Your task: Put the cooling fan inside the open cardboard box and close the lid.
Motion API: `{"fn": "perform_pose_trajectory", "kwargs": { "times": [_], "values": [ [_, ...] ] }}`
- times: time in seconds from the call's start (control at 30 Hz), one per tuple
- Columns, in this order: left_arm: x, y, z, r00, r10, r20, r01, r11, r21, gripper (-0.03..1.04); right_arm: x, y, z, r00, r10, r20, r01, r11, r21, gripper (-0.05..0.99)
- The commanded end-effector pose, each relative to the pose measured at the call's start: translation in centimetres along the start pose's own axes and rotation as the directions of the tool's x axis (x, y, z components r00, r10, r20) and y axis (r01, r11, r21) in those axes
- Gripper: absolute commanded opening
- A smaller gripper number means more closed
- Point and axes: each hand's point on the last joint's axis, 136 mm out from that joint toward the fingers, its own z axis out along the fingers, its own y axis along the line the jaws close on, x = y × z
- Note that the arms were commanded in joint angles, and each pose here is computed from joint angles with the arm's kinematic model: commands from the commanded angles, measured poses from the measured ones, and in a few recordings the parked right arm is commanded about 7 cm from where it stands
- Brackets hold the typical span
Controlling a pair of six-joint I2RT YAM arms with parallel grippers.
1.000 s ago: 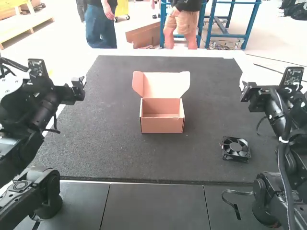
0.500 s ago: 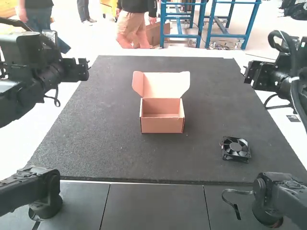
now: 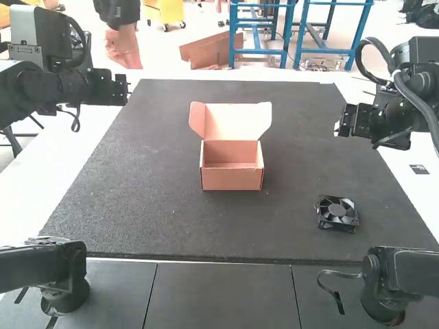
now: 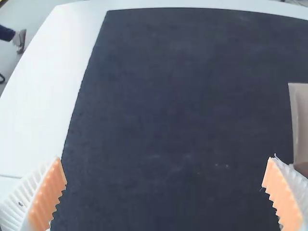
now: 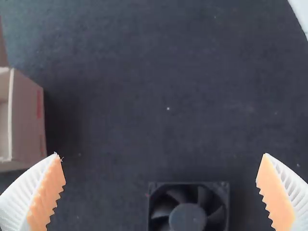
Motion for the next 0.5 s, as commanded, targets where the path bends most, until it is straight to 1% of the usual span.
{"fn": "perform_pose_trajectory", "kwargs": {
  "times": [0.0, 0.03, 0.1, 0.13, 0.17, 0.27, 0.47],
  "values": [
    [-0.7, -0.4, -0.2, 1.0, 0.007, 0.001, -0.007, 0.9998, 0.019, 0.97, 0.6, -1.1, -0.4, 0.996, -0.076, -0.057, 0.078, 0.996, 0.045, 0.9],
    [-0.3, -0.5, 0.1, 1.0, 0.012, -0.022, -0.012, 0.9997, 0.021, 0.97, 1.5, -1.7, -0.1, 0.992, -0.081, -0.1, 0.088, 0.994, 0.069, 0.9],
    [0.4, -0.6, 0.5, 0.999, 0.015, -0.051, -0.014, 0.9997, 0.022, 0.97, 2.9, -2.4, 0.3, 0.982, -0.068, -0.177, 0.084, 0.993, 0.084, 0.9],
    [0.7, -0.5, 0.7, 0.998, 0.017, -0.065, -0.016, 0.9997, 0.02, 0.97, 3.8, -2.7, 0.6, 0.972, -0.078, -0.223, 0.099, 0.991, 0.086, 0.9],
    [0.9, -0.6, 0.7, 0.997, 0.018, -0.074, -0.017, 0.9996, 0.021, 0.97, 4.5, -3.1, 0.8, 0.963, -0.073, -0.259, 0.1, 0.991, 0.092, 0.9],
    [0.9, -0.5, 0.7, 0.997, 0.019, -0.075, -0.017, 0.9997, 0.02, 0.97, 5.5, -4.3, 1.5, 0.942, -0.051, -0.331, 0.094, 0.989, 0.114, 0.9],
    [0.4, -0.6, 0.8, 0.998, 0.016, -0.054, -0.015, 0.9997, 0.022, 0.97, 6.8, -7.5, 2.6, 0.907, -0.017, -0.42, 0.091, 0.983, 0.157, 0.9]
  ]
}}
